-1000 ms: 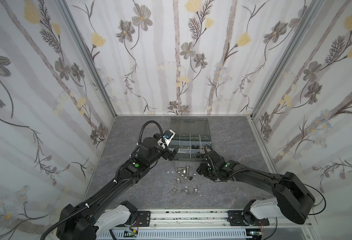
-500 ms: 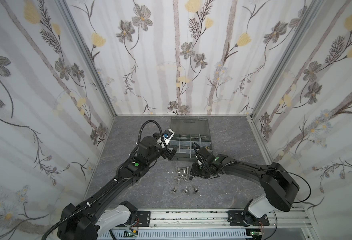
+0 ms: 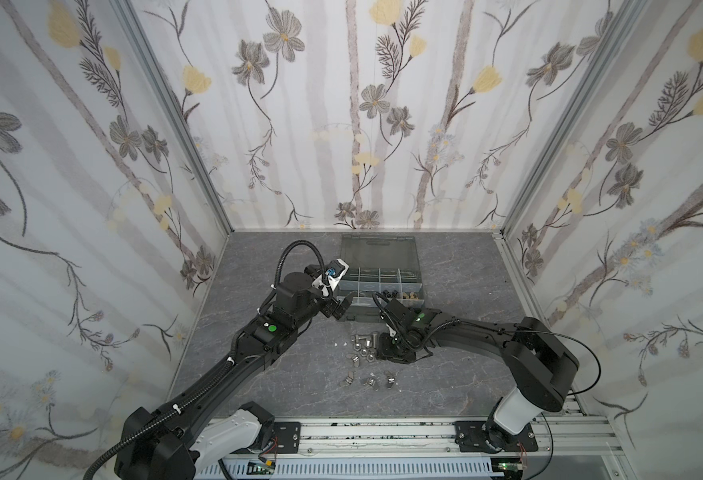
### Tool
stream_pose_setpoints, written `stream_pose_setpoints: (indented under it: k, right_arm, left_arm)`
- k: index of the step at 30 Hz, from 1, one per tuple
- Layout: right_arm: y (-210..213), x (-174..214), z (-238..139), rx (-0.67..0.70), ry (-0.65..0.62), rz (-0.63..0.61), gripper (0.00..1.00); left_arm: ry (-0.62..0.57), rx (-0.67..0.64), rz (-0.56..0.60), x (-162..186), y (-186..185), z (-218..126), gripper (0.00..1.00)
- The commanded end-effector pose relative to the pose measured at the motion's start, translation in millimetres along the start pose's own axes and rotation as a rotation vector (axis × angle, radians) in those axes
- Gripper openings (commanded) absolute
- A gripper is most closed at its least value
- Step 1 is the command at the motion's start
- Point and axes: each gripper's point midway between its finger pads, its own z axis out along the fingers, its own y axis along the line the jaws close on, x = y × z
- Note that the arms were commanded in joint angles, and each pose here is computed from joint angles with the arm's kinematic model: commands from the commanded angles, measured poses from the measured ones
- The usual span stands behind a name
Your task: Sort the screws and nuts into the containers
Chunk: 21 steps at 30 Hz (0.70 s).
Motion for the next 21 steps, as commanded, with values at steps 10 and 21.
stream_pose_setpoints:
  k: [10, 21]
  right_arm:
    - [1.7, -2.7, 9.9, 0.022, 0.045, 0.005, 0.38]
    - [-6.6, -1.8, 17.0, 0.046, 0.068, 0.010, 0.25]
  left_arm:
    - [-0.004, -0.017, 0.024, -1.9, 6.5, 0.7, 1.00]
    - [0.008, -0.016, 0.040, 4.1, 5.7, 1.7, 1.00]
